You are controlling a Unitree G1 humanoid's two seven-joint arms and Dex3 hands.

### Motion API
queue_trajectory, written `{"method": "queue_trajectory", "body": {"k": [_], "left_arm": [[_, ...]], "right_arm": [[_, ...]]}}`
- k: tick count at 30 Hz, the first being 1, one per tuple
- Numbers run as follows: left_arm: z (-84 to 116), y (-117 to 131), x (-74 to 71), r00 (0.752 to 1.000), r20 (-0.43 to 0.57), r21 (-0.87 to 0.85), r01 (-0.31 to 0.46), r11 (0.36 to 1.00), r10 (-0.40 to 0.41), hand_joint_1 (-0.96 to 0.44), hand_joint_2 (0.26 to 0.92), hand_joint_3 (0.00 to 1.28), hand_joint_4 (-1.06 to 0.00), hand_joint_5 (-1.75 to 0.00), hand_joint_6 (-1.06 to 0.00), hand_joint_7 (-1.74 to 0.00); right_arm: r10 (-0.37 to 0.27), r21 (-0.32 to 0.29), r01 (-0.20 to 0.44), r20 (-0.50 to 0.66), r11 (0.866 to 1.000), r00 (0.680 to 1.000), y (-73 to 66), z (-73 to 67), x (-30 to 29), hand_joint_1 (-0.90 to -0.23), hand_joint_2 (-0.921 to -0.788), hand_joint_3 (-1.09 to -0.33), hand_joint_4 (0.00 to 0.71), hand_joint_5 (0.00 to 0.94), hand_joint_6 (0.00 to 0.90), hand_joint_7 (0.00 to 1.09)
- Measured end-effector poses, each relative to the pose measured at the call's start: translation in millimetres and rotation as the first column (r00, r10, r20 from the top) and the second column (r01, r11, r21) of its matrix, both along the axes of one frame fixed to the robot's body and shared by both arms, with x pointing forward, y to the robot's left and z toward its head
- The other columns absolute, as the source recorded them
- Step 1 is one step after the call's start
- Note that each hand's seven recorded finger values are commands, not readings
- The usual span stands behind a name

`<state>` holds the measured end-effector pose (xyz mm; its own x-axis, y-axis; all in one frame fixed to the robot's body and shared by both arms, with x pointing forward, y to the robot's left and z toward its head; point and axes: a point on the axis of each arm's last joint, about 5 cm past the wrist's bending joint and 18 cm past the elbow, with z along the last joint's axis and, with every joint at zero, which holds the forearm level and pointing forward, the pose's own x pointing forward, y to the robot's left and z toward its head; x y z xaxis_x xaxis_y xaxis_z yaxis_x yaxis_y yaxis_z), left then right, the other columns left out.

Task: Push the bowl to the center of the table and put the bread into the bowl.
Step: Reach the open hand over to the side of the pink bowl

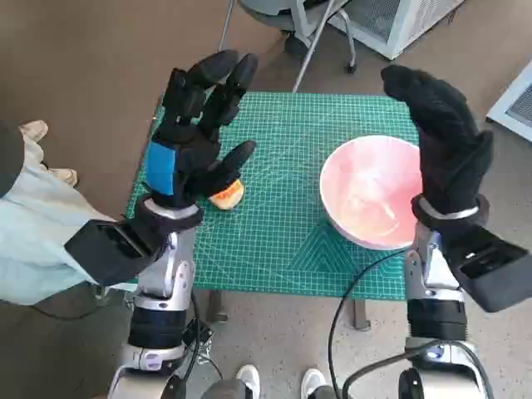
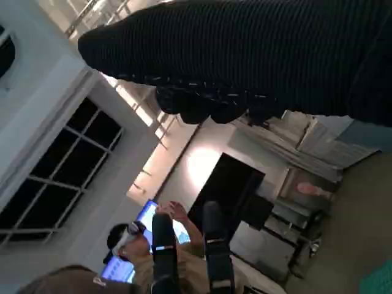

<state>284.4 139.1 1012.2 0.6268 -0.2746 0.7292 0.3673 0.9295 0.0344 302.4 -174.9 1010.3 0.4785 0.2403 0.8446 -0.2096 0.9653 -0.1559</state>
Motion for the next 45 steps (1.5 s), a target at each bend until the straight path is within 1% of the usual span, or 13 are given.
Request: {"method": "queue_trajectory", "body": {"k": [9,17,21,25,27,29,31,34,37,42,45], "left_arm": [[-0.3,0.1,0.1,1.0,-0.001,0.001,-0.003,1.0,0.003,-0.38,0.921,0.26,-0.35,-0.06,-0.13,-0.77],[-1.0,1.1,0.4,1.0,-0.005,-0.002,-0.007,1.0,0.007,-0.36,0.921,0.25,-0.35,-0.06,-0.15,-0.75],[-1.3,1.8,0.5,1.0,-0.006,-0.005,-0.01,1.0,0.01,-0.36,0.921,0.24,-0.36,-0.05,-0.17,-0.72],[-1.7,2.2,0.3,1.0,-0.006,-0.008,-0.012,1.0,0.012,-0.36,0.921,0.24,-0.36,-0.05,-0.18,-0.69],[-2.5,2.5,0.0,1.0,-0.007,-0.01,-0.014,1.0,0.014,-0.36,0.921,0.24,-0.36,-0.04,-0.18,-0.69],[-3.7,2.3,-0.4,1.0,-0.008,-0.012,-0.014,1.0,0.014,-0.36,0.921,0.24,-0.36,-0.04,-0.18,-0.68],[-5.1,2.5,-0.6,1.0,-0.011,-0.013,-0.016,1.0,0.015,-0.35,0.921,0.24,-0.36,-0.04,-0.18,-0.68],[-7.3,3.1,-0.3,1.0,-0.017,-0.015,-0.019,1.0,0.019,-0.35,0.921,0.24,-0.36,-0.04,-0.19,-0.67],[-8.8,3.3,0.2,1.0,-0.022,-0.016,-0.021,1.0,0.021,-0.35,0.921,0.24,-0.36,-0.04,-0.18,-0.67],[-9.3,3.1,0.2,1.0,-0.024,-0.017,-0.021,1.0,0.021,-0.35,0.921,0.24,-0.35,-0.03,-0.18,-0.66],[-9.3,2.7,0.2,1.0,-0.024,-0.016,-0.02,1.0,0.02,-0.36,0.921,0.25,-0.34,-0.02,-0.18,-0.65]], "right_arm": [[-0.019,0.009,0.019,-0.004,1.0,1.0,-4.4,-2.2,-0.6,-0.518,-0.921,-0.749,0.342,0.001,0.031,0.78],[-0.051,0.023,0.051,-0.016,0.998,0.999,-13.8,-6.6,-3.2,-0.518,-0.921,-0.758,0.341,0.001,0.027,0.79],[-0.092,0.035,0.093,-0.019,0.995,0.996,-21.9,-10.6,-6.4,-0.516,-0.921,-0.772,0.338,0.0,0.006,0.82],[-0.171,0.042,0.172,-0.011,0.984,0.985,-31.7,-15.8,-11.1,-0.5,-0.921,-0.795,0.326,0.011,0.001,0.83],[-0.213,0.041,0.213,-0.012,0.976,0.977,-36.5,-19.6,-13.3,-0.499,-0.921,-0.805,0.325,0.014,0.0,0.84],[-0.265,0.039,0.266,-0.021,0.963,0.964,-42.8,-25.0,-15.4,-0.496,-0.921,-0.813,0.324,0.016,-0.001,0.84],[-0.316,0.043,0.318,-0.039,0.947,0.948,-49.9,-31.7,-17.8,-0.489,-0.921,-0.822,0.318,0.014,-0.001,0.84],[-0.395,0.049,0.4,-0.085,0.915,0.915,-61.3,-45.4,-22.4,-0.487,-0.921,-0.832,0.309,0.01,-0.001,0.83],[-0.448,0.051,0.459,-0.14,0.887,0.883,-70.1,-58.8,-26.3,-0.498,-0.921,-0.832,0.295,0.004,-0.001,0.81],[-0.497,0.055,0.527,-0.261,0.848,0.828,-79.8,-81.0,-31.9,-0.508,-0.921,-0.827,0.277,0.002,0.004,0.76],[-0.507,0.052,0.554,-0.34,0.831,0.792,-81.5,-94.2,-35.2,-0.515,-0.921,-0.827,0.261,0.001,0.015,0.7]]}}
